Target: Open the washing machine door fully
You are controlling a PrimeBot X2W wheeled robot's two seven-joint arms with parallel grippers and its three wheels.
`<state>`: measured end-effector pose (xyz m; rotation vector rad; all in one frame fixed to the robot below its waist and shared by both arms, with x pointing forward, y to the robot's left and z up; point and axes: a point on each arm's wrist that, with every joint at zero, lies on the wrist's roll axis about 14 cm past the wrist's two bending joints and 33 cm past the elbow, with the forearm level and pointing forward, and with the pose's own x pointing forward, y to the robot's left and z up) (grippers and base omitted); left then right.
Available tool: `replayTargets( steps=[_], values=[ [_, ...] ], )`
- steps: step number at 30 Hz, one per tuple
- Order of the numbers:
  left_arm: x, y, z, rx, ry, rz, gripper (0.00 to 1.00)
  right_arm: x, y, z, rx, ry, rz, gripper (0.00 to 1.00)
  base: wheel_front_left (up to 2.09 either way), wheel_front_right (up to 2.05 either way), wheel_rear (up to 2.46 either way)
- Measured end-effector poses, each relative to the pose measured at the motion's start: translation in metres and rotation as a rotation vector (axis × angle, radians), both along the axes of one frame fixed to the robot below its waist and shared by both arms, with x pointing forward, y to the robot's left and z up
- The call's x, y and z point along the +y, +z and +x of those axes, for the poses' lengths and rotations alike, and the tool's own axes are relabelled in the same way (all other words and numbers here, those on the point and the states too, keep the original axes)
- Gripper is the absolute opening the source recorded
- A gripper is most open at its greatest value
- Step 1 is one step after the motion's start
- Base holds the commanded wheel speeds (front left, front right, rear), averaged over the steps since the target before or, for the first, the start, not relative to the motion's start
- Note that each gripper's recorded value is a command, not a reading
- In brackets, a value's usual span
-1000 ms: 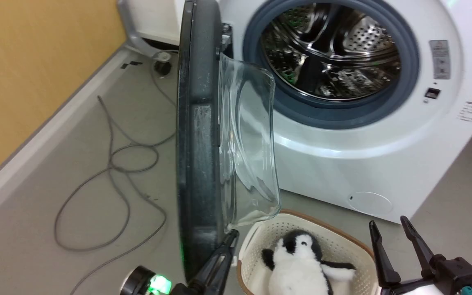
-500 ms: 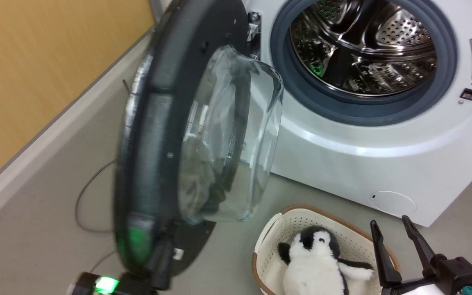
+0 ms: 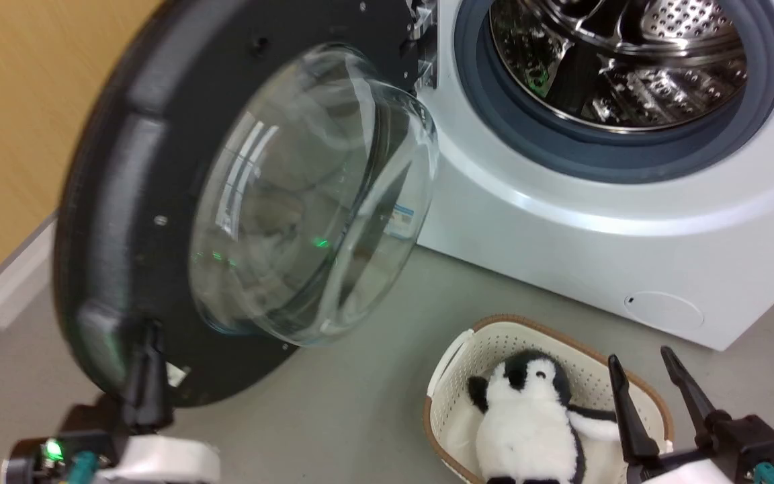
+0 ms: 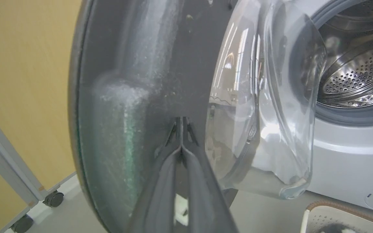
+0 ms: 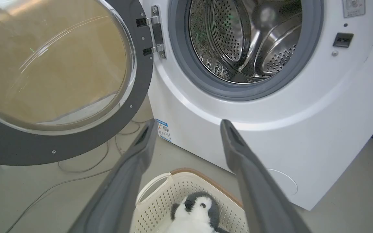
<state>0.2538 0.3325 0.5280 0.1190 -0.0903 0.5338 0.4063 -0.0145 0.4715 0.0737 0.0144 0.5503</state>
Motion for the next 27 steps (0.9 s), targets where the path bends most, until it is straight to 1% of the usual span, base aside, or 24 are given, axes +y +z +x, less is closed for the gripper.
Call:
replayTargets(
  steps=[5,15,27],
  values=[
    [0.028,0.005,0.003,-0.027,0.094,-0.021,0.00,0.003,-0.004,0.008,0.002,0.004,-0.001,1.00,0.00,0.00,0.00],
    [0.072,0.009,0.011,-0.045,0.225,-0.024,0.00,-0.008,-0.020,0.022,0.021,-0.010,-0.026,1.00,0.00,0.00,0.00],
    [0.107,-0.003,0.032,-0.042,0.301,-0.073,0.00,-0.020,-0.036,0.038,0.039,-0.031,-0.044,1.00,0.00,0.00,0.00]
  ],
)
